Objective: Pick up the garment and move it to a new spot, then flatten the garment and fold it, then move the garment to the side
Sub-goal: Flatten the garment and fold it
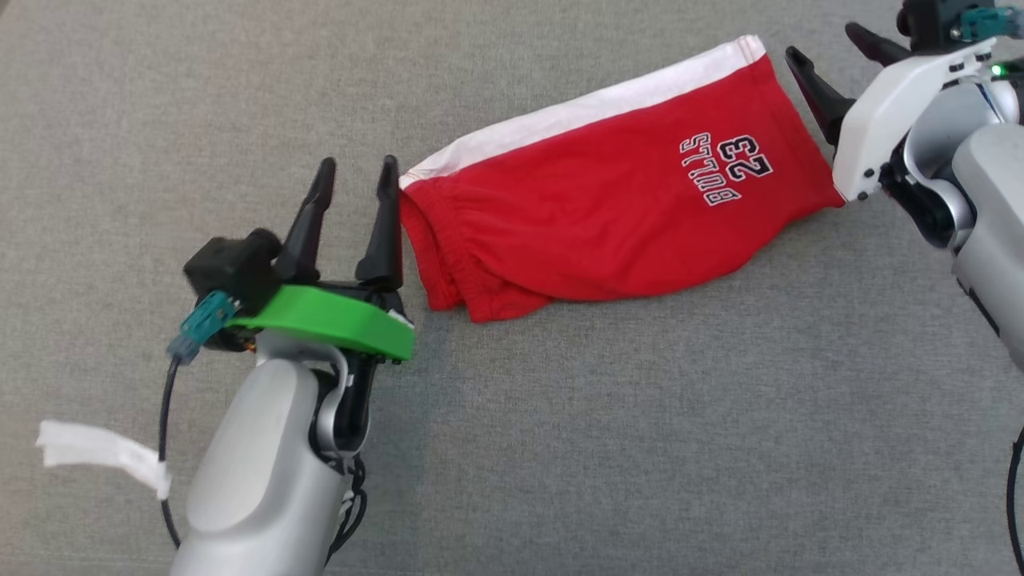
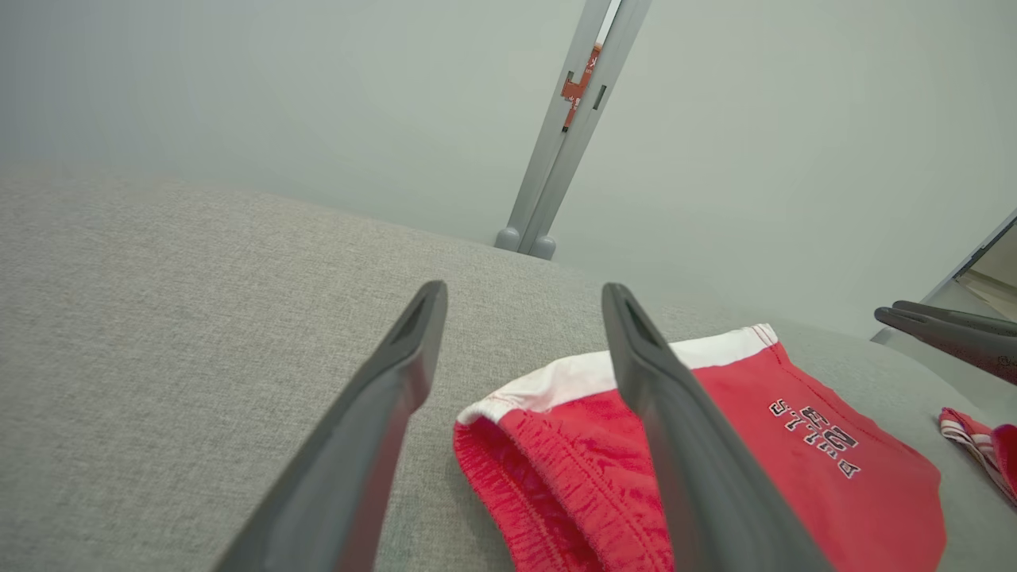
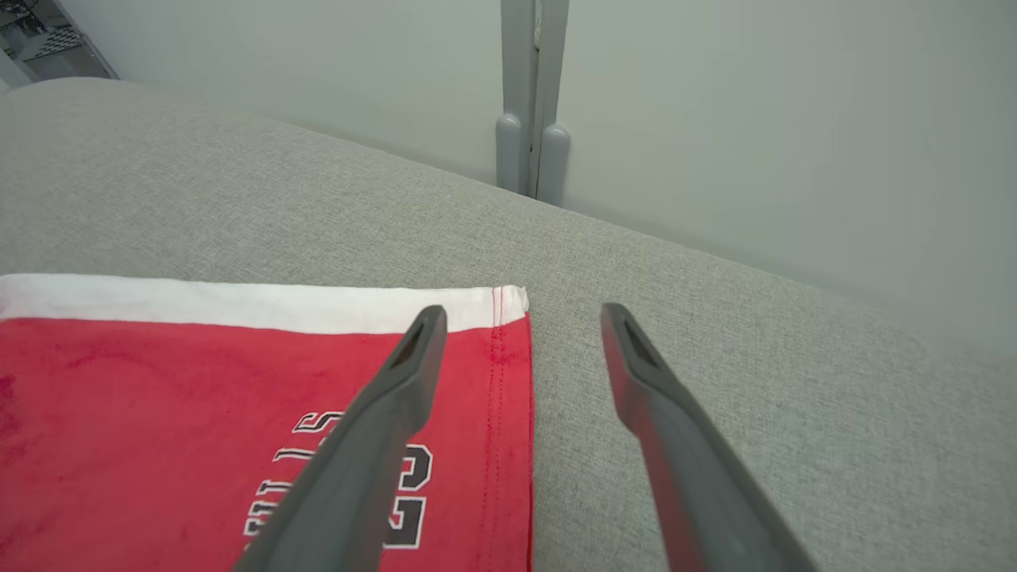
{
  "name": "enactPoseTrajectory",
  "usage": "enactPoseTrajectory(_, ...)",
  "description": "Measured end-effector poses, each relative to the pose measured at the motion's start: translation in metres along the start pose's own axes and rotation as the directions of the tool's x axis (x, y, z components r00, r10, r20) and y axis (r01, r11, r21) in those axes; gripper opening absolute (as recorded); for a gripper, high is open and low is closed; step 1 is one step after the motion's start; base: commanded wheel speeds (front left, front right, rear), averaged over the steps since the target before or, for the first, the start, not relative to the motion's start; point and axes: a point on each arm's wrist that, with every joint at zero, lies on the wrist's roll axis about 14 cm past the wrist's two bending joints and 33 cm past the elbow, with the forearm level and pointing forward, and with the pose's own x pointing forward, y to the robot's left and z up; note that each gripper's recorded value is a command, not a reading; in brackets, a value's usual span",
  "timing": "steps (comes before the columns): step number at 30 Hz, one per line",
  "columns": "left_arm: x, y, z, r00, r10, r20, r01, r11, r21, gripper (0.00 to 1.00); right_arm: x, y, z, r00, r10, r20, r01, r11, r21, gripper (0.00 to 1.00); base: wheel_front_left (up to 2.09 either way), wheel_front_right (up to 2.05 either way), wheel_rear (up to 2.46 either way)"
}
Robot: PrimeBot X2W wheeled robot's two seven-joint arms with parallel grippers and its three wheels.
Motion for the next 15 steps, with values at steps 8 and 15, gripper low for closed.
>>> enactPoseTrajectory(8,-0.042,0.008,0.057,0.984,0.026,0.179,-0.046,0.994,0.104,1.0,-0.023,-0.007,-0.022,0.996,-0.057,-0.075,0.067,0.988,0.136,1.0,0.0,0.0,0.0)
enactPoseTrajectory(15,-0.075,0.031,0.053,0.982,0.088,0.167,-0.113,0.983,0.145,1.0,-0.008,-0.006,-0.045,0.984,-0.07,-0.161,0.101,0.977,0.19,1.0,0.0,0.0,0.0)
